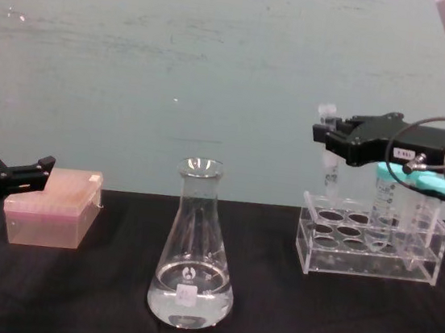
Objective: Pour the liquid from the test tube into the beaker using one hand.
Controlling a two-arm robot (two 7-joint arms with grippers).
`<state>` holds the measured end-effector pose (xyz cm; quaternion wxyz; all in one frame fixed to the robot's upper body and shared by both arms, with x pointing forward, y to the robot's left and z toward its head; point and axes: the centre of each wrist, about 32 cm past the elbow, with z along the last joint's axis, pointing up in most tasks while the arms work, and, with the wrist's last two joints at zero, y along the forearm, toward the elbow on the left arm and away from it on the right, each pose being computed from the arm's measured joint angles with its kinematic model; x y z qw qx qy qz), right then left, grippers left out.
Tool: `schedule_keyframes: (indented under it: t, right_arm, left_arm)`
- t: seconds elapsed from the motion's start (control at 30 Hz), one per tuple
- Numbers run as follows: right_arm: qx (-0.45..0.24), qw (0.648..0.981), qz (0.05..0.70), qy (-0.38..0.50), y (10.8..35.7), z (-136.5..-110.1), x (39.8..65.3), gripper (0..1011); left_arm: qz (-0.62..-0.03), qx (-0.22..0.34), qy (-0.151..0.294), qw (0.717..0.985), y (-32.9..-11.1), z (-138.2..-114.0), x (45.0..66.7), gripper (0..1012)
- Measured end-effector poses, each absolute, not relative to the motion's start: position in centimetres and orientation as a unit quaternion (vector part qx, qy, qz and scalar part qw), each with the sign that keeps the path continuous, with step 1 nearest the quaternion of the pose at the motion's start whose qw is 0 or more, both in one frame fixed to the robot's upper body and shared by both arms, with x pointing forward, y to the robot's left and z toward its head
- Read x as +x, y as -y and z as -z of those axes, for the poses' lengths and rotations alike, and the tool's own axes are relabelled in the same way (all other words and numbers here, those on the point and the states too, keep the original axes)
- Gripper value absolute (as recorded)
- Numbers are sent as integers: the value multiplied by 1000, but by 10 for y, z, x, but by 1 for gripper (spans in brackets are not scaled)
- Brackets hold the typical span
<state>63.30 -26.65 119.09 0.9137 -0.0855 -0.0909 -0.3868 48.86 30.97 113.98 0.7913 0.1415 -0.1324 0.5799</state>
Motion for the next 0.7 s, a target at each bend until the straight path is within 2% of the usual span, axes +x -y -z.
schedule_keyframes:
  t: [0.7]
  right_arm:
    - [-113, 913, 349, 176, 253, -1207, 631, 199]
  left_arm:
    - [-580, 141, 132, 791, -310, -1140, 489, 1000]
